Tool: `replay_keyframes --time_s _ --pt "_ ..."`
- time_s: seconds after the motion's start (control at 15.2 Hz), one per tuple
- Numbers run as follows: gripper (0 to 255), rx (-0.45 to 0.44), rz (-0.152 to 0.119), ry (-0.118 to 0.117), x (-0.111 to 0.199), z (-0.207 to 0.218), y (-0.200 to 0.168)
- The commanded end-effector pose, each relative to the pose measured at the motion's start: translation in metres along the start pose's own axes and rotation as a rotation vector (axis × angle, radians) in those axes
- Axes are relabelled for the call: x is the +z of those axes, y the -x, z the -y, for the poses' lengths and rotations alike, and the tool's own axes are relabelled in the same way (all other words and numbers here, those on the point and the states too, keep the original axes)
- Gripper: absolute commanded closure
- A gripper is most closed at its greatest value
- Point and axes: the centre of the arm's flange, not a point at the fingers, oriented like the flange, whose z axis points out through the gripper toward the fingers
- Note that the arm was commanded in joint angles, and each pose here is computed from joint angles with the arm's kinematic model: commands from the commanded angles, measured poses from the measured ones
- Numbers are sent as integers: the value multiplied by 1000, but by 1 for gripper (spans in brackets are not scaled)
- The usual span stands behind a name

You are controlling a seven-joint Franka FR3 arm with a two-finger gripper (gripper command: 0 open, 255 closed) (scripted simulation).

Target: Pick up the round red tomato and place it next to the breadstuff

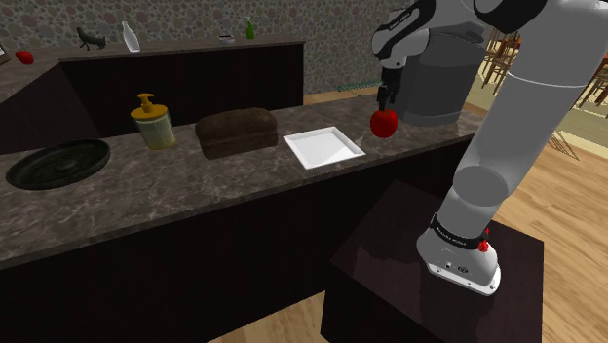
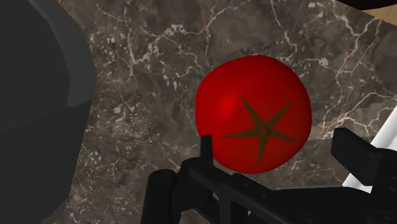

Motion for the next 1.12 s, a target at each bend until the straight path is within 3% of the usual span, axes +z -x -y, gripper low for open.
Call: replay_keyframes --time_s 0.0,0.33,0.4,1.06 --pt "0 0 0 0 2 0 0" --pt "0 0 0 0 2 0 0" --pt "255 0 0 0 2 0 0" --pt "255 0 0 0 -4 0 1"
